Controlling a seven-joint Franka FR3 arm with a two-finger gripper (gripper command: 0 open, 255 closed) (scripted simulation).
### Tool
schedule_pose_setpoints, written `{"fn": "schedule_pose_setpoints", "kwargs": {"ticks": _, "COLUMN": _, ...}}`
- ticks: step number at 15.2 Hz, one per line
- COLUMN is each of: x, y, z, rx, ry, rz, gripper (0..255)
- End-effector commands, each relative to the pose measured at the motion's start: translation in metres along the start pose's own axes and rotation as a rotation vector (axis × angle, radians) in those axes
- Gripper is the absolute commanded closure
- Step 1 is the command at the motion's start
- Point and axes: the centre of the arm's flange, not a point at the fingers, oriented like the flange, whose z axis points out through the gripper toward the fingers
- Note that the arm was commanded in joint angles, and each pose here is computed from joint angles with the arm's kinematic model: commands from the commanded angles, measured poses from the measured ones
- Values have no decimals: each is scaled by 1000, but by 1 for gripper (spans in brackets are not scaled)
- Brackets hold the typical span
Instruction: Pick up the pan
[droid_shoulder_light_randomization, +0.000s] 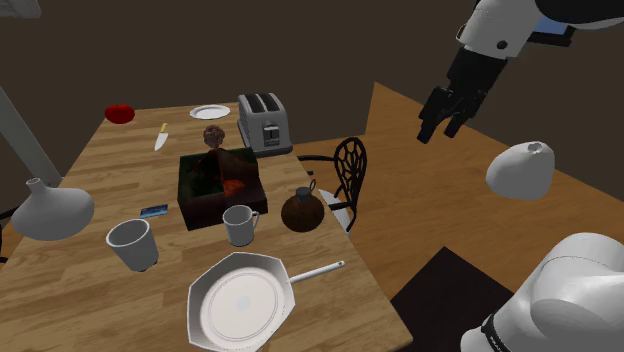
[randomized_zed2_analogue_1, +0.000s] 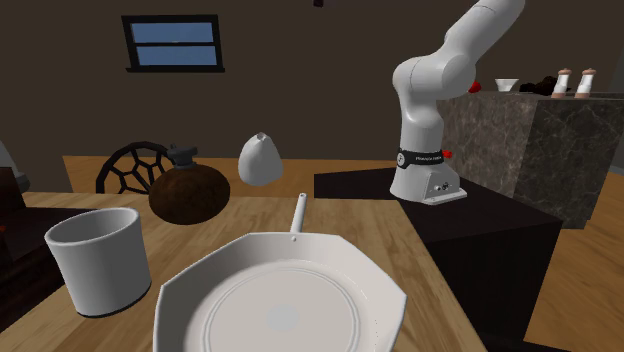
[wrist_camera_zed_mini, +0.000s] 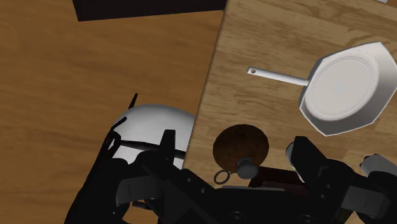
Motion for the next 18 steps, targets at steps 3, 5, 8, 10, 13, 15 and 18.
{"fn": "schedule_pose_setpoints", "kwargs": {"ticks": 3, "x": 10, "y": -8, "z": 23, "rx": 17, "ry": -11, "rz": -3, "gripper": 0}}
{"fn": "schedule_pose_setpoints", "kwargs": {"ticks": 5, "x": 19, "y": -16, "z": 46, "rx": 34, "ry": -23, "rz": -6, "gripper": 0}}
{"fn": "schedule_pose_setpoints", "kwargs": {"ticks": 8, "x": 32, "y": -30, "z": 80, "rx": 59, "ry": -40, "rz": -11, "gripper": 0}}
{"fn": "schedule_pose_setpoints", "kwargs": {"ticks": 10, "x": 41, "y": -39, "z": 103, "rx": 76, "ry": -52, "rz": -15, "gripper": 0}}
{"fn": "schedule_pose_setpoints", "kwargs": {"ticks": 13, "x": 53, "y": -54, "z": 137, "rx": 101, "ry": -69, "rz": -19, "gripper": 0}}
{"fn": "schedule_pose_setpoints", "kwargs": {"ticks": 15, "x": 61, "y": -65, "z": 159, "rx": 118, "ry": -80, "rz": -23, "gripper": 0}}
{"fn": "schedule_pose_setpoints", "kwargs": {"ticks": 18, "x": 72, "y": -81, "z": 193, "rx": 143, "ry": -98, "rz": -28, "gripper": 0}}
